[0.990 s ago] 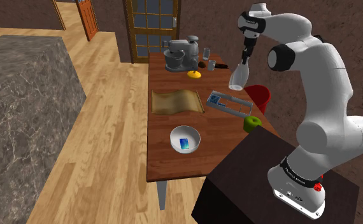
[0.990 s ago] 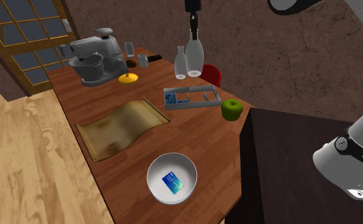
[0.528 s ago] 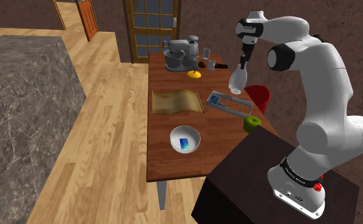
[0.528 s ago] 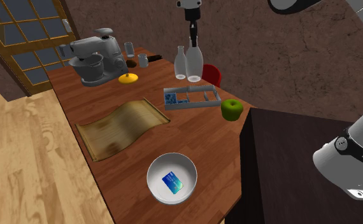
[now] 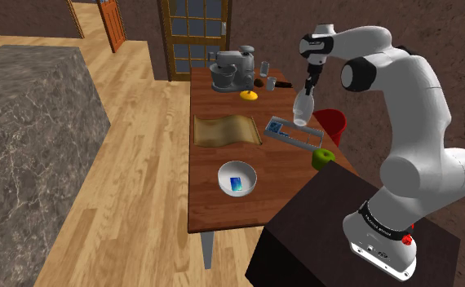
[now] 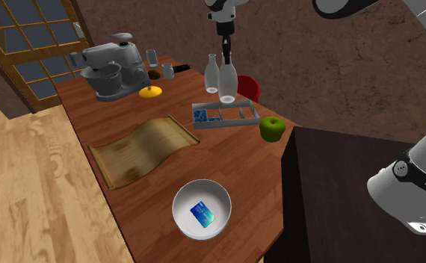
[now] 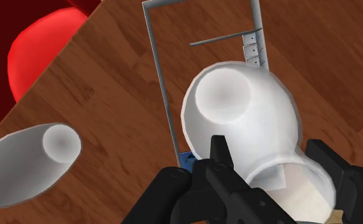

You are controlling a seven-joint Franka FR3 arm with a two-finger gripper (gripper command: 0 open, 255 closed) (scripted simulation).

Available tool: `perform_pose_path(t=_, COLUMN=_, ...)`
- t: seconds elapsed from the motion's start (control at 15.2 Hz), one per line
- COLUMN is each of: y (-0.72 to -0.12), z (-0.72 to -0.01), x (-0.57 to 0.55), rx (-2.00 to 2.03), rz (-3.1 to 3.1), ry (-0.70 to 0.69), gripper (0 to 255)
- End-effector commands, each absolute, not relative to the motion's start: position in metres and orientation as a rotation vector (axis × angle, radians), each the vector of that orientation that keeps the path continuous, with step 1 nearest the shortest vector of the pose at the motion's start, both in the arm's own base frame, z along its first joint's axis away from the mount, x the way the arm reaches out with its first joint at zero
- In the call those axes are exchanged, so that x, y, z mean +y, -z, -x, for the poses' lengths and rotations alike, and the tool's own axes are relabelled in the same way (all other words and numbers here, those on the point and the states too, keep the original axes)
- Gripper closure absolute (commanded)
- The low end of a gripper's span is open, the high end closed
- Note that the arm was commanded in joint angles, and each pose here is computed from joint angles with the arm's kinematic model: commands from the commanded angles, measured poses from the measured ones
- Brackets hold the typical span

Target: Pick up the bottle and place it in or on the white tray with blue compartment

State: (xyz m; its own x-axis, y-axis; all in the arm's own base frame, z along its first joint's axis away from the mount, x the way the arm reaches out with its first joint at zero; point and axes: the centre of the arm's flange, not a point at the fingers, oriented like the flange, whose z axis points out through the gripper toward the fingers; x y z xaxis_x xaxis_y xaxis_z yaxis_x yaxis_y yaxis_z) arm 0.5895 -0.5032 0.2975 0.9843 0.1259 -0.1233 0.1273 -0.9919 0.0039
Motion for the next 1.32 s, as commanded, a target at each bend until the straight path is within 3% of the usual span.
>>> perform_pose_path(t=0.0, y=-0.286, z=-0.589, x=-0.504, rx=0.199, rz=-3.117, ry=0.191, gripper=255)
perform_pose_path(t=0.73, y=-0.225, z=-0.589, x=-0.504, rx=0.199, rz=-3.117, ry=0.191, gripper=255)
perform_pose_path(t=1.25, y=-0.225, z=-0.589, x=-0.504, rx=0.199, rz=-3.117, ry=0.191, gripper=255)
